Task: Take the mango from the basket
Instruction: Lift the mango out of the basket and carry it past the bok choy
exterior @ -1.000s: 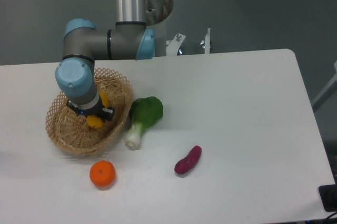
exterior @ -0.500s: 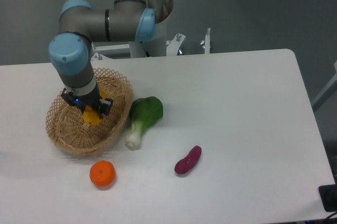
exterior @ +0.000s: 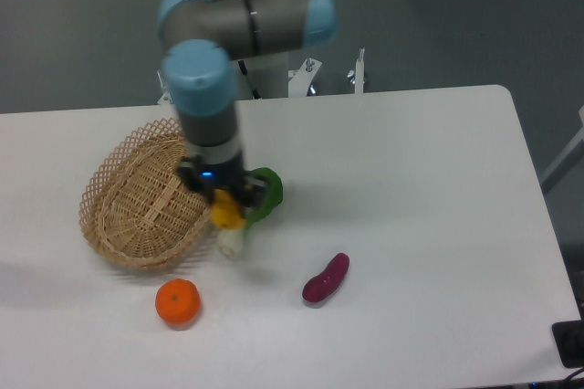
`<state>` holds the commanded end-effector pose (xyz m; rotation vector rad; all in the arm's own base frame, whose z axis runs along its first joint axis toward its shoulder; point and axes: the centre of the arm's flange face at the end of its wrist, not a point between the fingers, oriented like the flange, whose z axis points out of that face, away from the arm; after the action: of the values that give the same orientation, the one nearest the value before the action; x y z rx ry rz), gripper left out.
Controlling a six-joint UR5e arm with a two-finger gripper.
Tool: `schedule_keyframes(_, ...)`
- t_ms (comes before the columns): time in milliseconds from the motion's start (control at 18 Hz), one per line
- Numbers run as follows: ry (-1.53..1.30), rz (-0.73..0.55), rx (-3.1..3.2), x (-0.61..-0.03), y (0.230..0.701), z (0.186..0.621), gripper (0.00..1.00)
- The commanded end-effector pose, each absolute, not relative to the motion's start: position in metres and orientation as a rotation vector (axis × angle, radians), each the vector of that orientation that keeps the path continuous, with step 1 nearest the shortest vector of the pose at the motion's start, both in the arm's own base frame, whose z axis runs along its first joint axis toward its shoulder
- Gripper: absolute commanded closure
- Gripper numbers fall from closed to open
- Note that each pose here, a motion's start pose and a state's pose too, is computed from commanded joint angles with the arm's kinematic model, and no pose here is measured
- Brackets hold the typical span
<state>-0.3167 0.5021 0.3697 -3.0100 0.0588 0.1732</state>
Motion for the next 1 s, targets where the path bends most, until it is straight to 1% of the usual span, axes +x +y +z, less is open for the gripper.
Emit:
schedule_keyframes(111,0.131,0.207,-2.997,-0.344,0.494,0.380,0.75)
schedule_keyframes(278,0.129,0.231,-2.990,-0.376,0.492,0.385,0.75)
schedule_keyframes(444,0.121,0.224,-2.996,-0.410,0.491,0.377,0.75)
schedule_keyframes(611,0.190,0.217,-3.016,-0.440,0.483,0.362,0.78)
schedule_keyframes(722,0.200,0.216,-3.024,-0.453,0.474,0.358,0.78)
schedule_keyframes(1000,0.411,0.198,-3.027,-0.490,0.458,0.340,0.78)
